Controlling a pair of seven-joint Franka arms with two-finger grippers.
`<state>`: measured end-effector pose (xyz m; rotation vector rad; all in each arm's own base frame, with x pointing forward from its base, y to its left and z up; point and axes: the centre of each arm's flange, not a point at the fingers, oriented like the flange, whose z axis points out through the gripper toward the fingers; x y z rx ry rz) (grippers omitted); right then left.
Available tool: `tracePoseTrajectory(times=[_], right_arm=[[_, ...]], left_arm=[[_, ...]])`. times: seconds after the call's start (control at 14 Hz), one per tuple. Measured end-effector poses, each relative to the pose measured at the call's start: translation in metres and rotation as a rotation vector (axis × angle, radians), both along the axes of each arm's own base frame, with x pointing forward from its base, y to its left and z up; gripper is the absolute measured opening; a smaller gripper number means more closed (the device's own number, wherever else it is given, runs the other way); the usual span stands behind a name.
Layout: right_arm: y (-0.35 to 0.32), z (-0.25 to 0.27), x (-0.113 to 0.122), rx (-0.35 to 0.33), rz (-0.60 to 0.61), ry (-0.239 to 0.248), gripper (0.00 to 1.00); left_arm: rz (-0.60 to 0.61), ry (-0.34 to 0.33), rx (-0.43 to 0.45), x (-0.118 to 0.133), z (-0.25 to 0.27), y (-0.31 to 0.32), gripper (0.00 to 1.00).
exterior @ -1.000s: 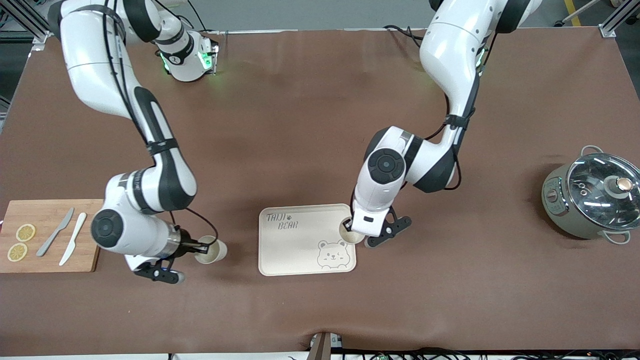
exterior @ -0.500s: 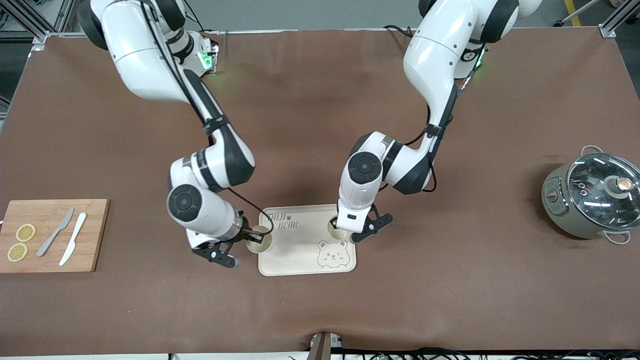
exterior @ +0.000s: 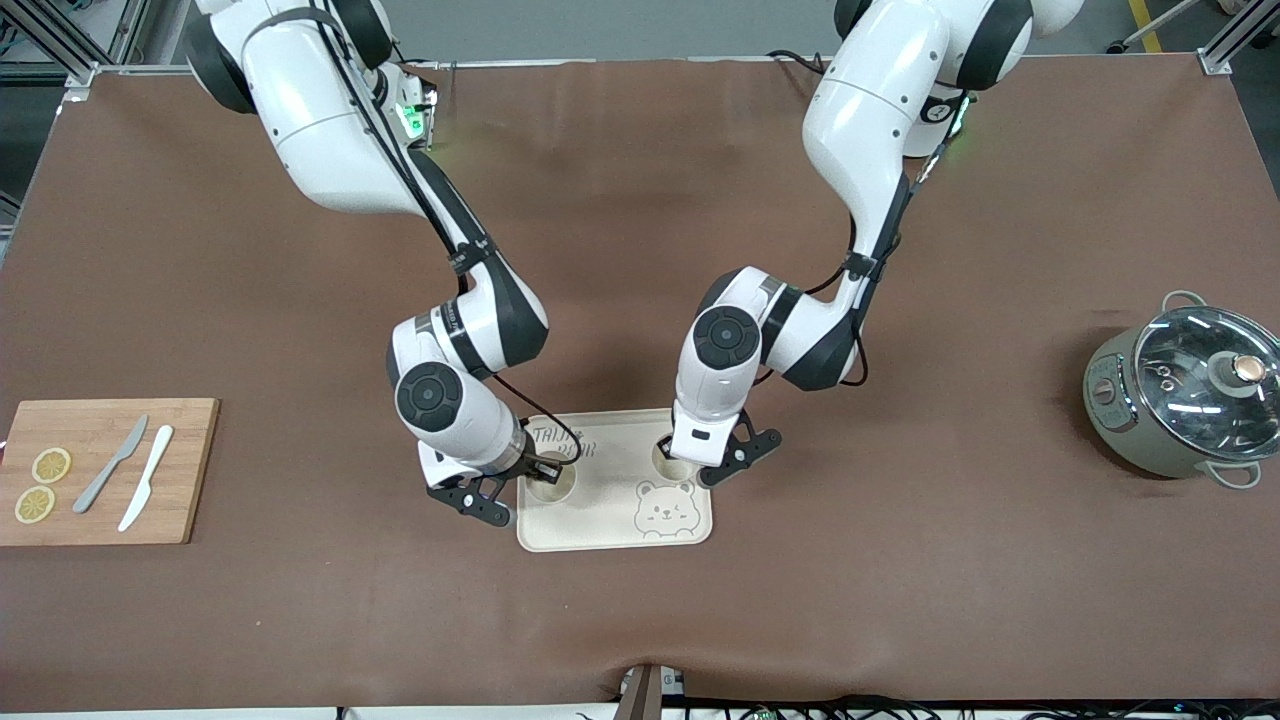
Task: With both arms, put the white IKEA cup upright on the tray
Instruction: 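Lower the left cup onto the tray while the right gripper lowers its cup, then open the left gripper and release the cup while the right gripper releases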
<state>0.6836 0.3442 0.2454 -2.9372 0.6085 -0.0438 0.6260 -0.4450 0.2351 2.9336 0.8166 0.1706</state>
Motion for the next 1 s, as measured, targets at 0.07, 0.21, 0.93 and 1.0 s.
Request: tracePoseTrajectory(times=[0.07,0.21,0.93,1.0], right_arm=[[0.003,-0.005,-0.001,0.000,0.001,-0.002,0.04],[0.009,-0.013,-0.004,0.003,-0.007,-0.008,0.04],[0.017,-0.027,-0.007,-0.011,-0.007,-0.025,0.29],[0.017,-0.027,-0.007,-0.012,-0.008,-0.026,0.41]], left_arm=[[0.001,-0.003,-0.001,0.001,0.001,0.000,0.33],[0.005,-0.013,-0.007,0.004,0.005,0.002,0.51],[0.040,-0.057,-0.037,0.040,0.113,0.059,1.00],[0.031,-0.049,-0.031,0.044,0.127,0.072,1.00]])
